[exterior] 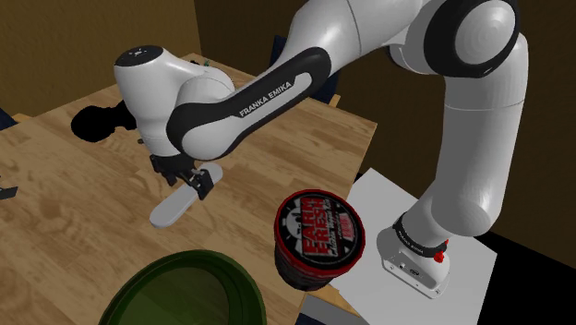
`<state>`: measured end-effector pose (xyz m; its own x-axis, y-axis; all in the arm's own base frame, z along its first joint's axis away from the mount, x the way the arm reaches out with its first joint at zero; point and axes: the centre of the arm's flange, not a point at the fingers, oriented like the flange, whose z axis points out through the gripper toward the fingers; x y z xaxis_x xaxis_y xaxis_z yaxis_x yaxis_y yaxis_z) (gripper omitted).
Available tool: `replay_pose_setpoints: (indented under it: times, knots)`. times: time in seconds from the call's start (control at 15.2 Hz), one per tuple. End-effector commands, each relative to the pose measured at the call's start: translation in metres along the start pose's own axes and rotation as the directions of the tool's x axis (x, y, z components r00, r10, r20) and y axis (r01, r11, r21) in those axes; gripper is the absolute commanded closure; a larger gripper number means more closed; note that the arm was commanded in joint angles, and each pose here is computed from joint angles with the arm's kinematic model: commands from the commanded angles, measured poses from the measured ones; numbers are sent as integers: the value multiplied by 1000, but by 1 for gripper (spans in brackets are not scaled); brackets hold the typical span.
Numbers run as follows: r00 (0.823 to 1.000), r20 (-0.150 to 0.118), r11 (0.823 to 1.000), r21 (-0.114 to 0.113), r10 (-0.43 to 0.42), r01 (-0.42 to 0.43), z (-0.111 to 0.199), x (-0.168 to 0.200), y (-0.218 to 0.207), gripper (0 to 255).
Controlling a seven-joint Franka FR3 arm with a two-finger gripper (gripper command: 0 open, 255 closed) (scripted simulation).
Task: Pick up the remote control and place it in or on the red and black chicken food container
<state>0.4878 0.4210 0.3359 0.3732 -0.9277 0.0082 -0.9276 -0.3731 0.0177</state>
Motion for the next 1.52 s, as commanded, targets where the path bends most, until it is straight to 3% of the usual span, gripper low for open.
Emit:
replay_pose_setpoints:
  times: [0.0,0.33,0.4,0.99,1.45]
  knots:
    - [1000,0,1000,0,0,0,2,0,0,0]
    - [1000,0,1000,0,0,0,2,0,0,0]
    - [1000,0,1000,0,0,0,2,0,0,255]
    - [1000,0,1000,0,0,0,2,0,0,255]
    - [1000,0,1000,0,0,0,-35,0,1,255]
